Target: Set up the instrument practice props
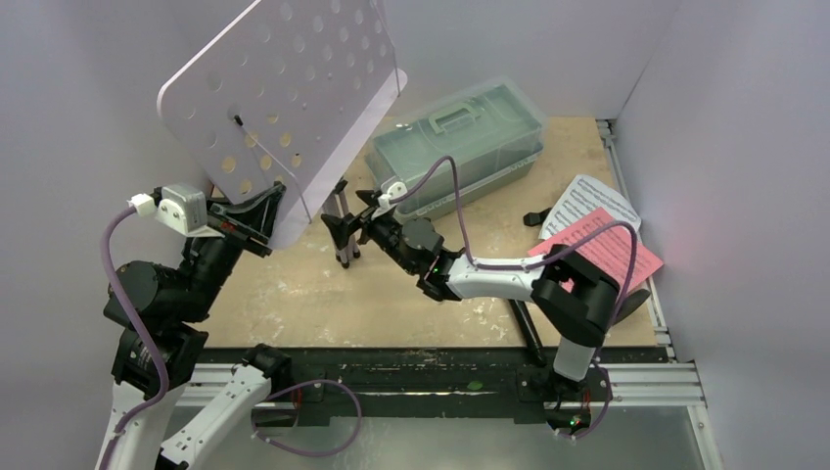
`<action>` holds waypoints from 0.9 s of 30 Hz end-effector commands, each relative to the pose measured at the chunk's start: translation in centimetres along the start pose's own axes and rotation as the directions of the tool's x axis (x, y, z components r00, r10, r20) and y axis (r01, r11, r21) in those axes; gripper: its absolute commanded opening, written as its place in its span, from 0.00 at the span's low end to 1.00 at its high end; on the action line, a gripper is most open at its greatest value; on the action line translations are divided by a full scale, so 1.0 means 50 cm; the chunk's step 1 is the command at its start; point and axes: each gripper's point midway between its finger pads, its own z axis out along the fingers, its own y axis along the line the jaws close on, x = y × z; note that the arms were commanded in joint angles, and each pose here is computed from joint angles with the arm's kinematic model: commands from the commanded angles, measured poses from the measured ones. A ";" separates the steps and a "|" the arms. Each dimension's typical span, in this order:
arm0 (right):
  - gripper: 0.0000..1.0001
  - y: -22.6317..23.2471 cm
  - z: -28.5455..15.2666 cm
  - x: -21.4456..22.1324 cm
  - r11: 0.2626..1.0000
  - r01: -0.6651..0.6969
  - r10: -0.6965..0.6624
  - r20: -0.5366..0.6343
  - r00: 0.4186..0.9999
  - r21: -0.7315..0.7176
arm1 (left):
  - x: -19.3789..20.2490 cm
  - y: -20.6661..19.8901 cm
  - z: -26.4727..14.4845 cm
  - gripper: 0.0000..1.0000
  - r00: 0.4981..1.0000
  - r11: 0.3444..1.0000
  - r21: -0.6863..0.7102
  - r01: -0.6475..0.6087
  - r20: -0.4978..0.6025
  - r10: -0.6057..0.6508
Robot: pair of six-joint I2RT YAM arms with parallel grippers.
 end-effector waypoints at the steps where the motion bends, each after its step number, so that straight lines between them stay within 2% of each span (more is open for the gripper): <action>1: 0.99 0.018 0.017 -0.012 0.999 0.013 -0.009 0.091 0.996 -0.040 | -0.079 -0.032 -0.010 0.00 0.993 0.997 0.065 0.030 0.112 -0.037; 6: 0.97 -0.001 0.053 0.011 0.999 0.036 -0.039 0.133 0.990 0.024 | -0.071 -0.033 -0.005 0.00 0.995 0.997 0.070 0.031 0.097 -0.038; 10: 0.86 0.003 0.070 0.020 0.994 0.104 -0.106 0.157 0.982 0.022 | -0.066 -0.032 -0.007 0.00 0.996 0.997 0.067 0.030 0.085 -0.036; 12: 0.75 0.008 0.083 0.026 0.988 0.152 -0.153 0.152 0.977 0.017 | -0.064 -0.031 -0.006 0.00 0.996 0.998 0.062 0.029 0.078 -0.034; 14: 0.56 0.004 0.089 0.029 0.986 0.167 -0.169 0.151 0.974 0.029 | -0.063 -0.029 -0.007 0.00 0.997 0.998 0.057 0.028 0.074 -0.032; 18: 0.25 0.002 0.086 0.026 0.984 0.173 -0.176 0.161 0.971 0.034 | -0.061 -0.025 -0.011 0.01 0.998 0.998 0.041 0.039 0.056 -0.041; 19: 0.15 0.011 0.087 0.029 0.984 0.181 -0.180 0.156 0.971 0.008 | -0.058 -0.023 -0.014 0.10 0.998 0.998 0.032 0.047 0.046 -0.048; 20: 0.04 0.017 0.089 0.034 0.983 0.182 -0.179 0.146 0.973 -0.010 | -0.057 -0.020 -0.018 0.24 0.998 0.998 0.023 0.054 0.042 -0.054; 21: 0.00 0.019 0.091 0.040 0.982 0.186 -0.183 0.133 0.974 -0.016 | -0.057 -0.018 -0.022 0.37 0.997 0.998 0.014 0.061 0.038 -0.061; 23: 0.00 0.018 0.091 0.053 0.979 0.202 -0.197 0.124 0.973 -0.028 | -0.058 -0.013 -0.035 0.55 0.997 0.997 -0.003 0.072 0.036 -0.072; 27: 0.00 0.015 0.091 0.058 0.981 0.187 -0.181 0.122 0.976 -0.044 | -0.077 -0.001 -0.072 0.81 0.997 0.996 -0.053 0.075 0.027 -0.073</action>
